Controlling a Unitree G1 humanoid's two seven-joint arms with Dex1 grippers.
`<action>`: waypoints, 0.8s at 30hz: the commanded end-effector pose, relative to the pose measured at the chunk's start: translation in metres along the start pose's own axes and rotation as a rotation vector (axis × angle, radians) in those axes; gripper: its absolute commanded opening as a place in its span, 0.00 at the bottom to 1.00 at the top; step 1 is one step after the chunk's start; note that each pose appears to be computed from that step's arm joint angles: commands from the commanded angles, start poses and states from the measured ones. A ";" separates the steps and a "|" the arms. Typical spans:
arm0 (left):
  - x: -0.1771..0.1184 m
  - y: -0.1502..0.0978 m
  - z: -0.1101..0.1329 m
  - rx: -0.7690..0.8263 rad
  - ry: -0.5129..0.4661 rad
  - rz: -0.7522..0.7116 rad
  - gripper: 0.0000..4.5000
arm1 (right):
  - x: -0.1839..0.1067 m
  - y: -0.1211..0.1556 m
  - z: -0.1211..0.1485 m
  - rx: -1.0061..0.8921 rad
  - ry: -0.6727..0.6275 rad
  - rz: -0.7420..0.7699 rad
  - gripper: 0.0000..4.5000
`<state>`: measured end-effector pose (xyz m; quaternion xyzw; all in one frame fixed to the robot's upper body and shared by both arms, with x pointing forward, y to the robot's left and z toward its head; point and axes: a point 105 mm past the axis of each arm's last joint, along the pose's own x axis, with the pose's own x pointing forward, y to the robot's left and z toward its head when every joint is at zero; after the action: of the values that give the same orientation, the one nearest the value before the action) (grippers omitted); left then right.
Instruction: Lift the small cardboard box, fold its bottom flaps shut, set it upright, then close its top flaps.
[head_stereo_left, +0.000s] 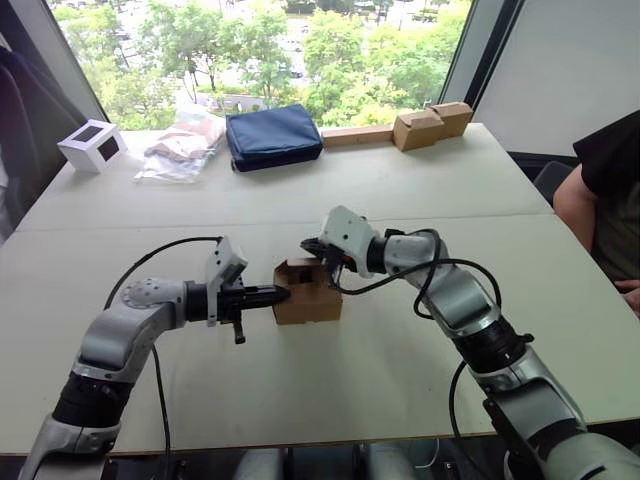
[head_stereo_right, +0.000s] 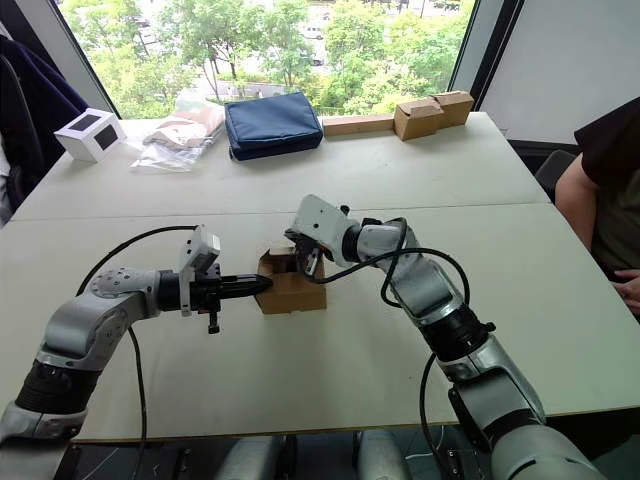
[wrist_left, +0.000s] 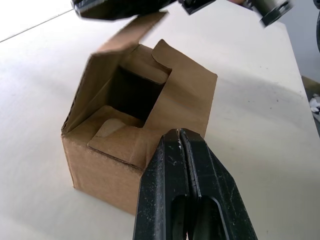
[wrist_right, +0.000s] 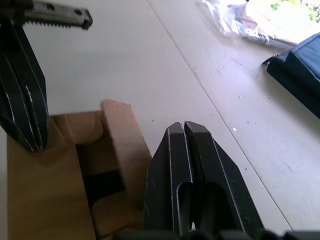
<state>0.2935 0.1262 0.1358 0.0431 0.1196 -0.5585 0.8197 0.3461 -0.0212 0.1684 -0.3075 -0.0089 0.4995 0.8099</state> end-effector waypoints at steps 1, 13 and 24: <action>-0.003 0.002 0.006 0.033 -0.004 0.008 0.00 | -0.007 0.014 0.015 -0.026 -0.063 0.065 0.00; -0.014 0.019 0.051 0.034 -0.147 0.053 0.00 | -0.013 0.026 0.011 -0.010 -0.061 0.090 0.00; 0.014 0.035 0.032 0.124 -0.066 0.070 0.00 | -0.014 0.026 0.015 -0.016 -0.070 0.075 0.00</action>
<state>0.3324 0.1210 0.1512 0.0579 0.0799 -0.5369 0.8379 0.3168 -0.0186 0.1591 -0.2950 -0.0050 0.5444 0.7852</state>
